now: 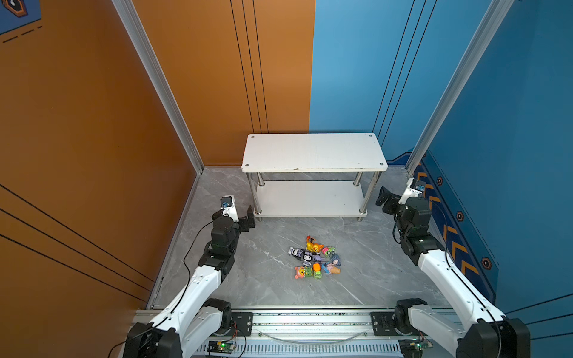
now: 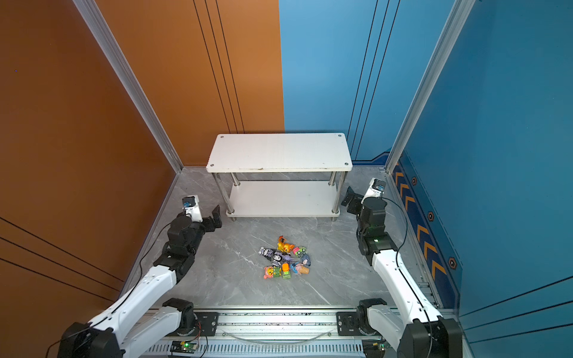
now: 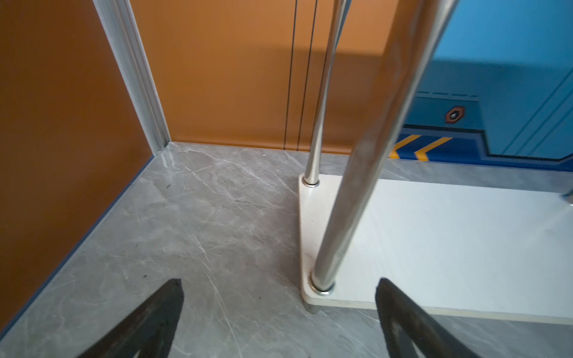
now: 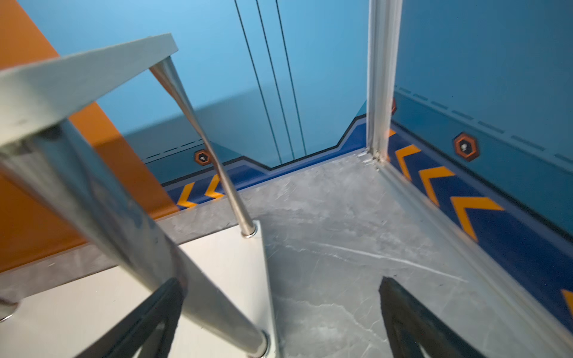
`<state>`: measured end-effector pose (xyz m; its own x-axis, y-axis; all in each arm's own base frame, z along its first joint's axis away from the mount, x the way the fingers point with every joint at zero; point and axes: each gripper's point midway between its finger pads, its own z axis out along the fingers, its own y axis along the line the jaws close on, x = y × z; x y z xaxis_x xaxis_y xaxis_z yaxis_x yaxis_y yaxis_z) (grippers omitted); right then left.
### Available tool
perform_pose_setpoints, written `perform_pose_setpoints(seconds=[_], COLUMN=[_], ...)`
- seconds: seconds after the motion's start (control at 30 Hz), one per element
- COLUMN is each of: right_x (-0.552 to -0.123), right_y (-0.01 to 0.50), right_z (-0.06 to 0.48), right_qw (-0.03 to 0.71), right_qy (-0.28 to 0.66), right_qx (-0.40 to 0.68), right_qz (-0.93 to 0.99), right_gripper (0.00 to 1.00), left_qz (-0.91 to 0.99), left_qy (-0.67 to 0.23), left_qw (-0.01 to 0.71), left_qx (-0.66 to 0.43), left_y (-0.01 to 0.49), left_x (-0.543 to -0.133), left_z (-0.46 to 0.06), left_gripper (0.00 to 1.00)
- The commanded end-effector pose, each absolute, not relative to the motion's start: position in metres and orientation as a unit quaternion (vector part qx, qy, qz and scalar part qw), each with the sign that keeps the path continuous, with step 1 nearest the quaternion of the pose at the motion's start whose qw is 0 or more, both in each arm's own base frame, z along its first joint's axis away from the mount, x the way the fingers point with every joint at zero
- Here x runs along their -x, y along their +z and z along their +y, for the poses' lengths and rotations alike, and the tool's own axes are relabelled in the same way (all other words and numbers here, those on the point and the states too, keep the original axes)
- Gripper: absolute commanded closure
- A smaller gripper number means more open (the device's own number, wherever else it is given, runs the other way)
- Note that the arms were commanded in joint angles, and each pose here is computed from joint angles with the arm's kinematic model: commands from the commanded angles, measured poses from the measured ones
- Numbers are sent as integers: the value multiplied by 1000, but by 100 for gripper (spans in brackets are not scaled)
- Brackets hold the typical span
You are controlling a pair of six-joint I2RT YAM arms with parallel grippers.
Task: Organize plastic toys on shelves
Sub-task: Pick up the plastic toy from the center of the table.
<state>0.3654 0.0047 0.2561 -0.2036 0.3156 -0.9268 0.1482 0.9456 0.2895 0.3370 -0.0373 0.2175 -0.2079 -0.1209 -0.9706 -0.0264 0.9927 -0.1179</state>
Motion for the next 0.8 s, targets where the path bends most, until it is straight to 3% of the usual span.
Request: perform_pose_setpoints(seconds=[0.0,0.23,0.43,0.63,0.77], right_x=[-343,-306,-300,-299,-300], right_y=[215,187,178,179,178], right_z=[43,105,97,91,92], right_qw=[525,464,470,478,479], right_qy=[157,150,120,107,114], right_qx=[-120,10,11,8,9], right_qz=[828,873,875,872,870], right_gripper=[0,2,1,0,0], left_qz=[802,815,868,868,866], left_qy=[-107,-215,-157,-110,-135], left_qw=[587,525,395,317,286], left_qx=[35,-120,-257,-365,-388], left_y=[209,208,174,133,115], left_x=[-315,-280,-255,-243,-251], left_z=[-63,-165,-241,-288,-297], left_gripper=[2,2,2,0,8])
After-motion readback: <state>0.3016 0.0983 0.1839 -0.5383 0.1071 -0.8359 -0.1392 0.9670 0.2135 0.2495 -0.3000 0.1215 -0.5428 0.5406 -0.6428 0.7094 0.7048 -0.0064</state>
